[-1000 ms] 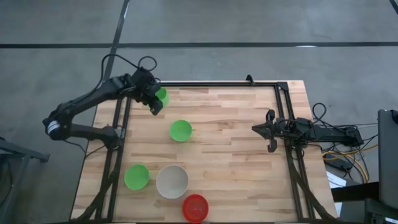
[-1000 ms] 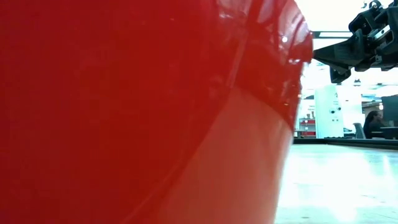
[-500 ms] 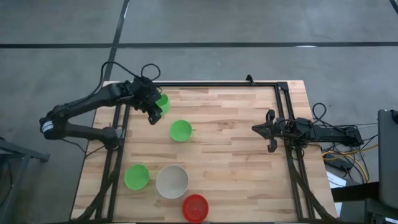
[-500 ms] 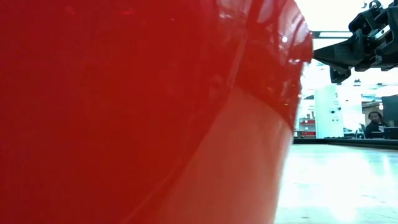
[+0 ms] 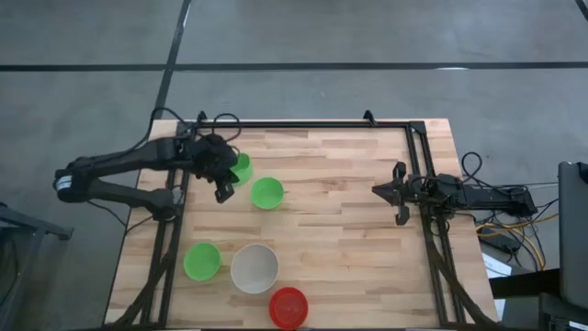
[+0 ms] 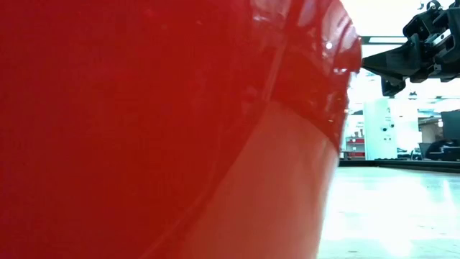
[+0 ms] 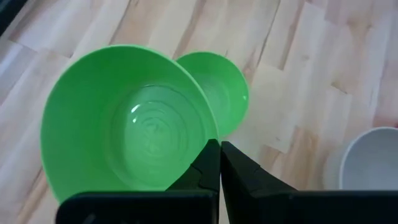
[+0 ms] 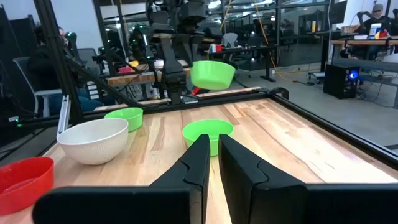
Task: Nest bowls inside each other
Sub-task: Stack the top green bowl on the white bowl
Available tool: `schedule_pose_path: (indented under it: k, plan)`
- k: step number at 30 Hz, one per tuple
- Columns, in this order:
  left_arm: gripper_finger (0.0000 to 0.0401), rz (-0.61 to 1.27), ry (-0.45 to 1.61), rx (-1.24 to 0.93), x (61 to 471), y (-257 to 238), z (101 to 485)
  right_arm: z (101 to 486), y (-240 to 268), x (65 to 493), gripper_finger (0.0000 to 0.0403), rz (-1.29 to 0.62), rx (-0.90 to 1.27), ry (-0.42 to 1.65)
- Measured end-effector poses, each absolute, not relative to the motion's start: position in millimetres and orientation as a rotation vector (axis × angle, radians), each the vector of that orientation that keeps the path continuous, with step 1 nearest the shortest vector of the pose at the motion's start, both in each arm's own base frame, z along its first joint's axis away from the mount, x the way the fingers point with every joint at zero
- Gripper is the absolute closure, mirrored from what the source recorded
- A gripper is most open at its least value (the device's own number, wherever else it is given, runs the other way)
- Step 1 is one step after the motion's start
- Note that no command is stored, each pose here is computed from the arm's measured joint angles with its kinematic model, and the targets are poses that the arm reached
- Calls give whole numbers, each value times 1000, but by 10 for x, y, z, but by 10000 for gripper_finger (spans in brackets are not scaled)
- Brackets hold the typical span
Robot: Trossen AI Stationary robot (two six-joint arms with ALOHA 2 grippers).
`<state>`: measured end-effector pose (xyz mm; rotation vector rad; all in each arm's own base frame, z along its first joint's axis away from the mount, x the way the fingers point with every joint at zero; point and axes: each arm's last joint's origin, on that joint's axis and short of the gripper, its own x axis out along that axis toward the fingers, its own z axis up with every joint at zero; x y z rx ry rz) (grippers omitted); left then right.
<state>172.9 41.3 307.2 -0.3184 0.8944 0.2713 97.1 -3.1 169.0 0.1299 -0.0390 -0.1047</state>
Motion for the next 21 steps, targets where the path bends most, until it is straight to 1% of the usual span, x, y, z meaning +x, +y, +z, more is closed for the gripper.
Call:
schedule_pose_path:
  k: [10, 21]
  plan:
    - [397, 230, 834, -328, 1604, 165, 3080, 1689, -31, 971, 369, -105, 130, -39]
    - [397, 183, 808, -320, 1707, -37, 3078, 1690, -31, 971, 369, -104, 131, -39]
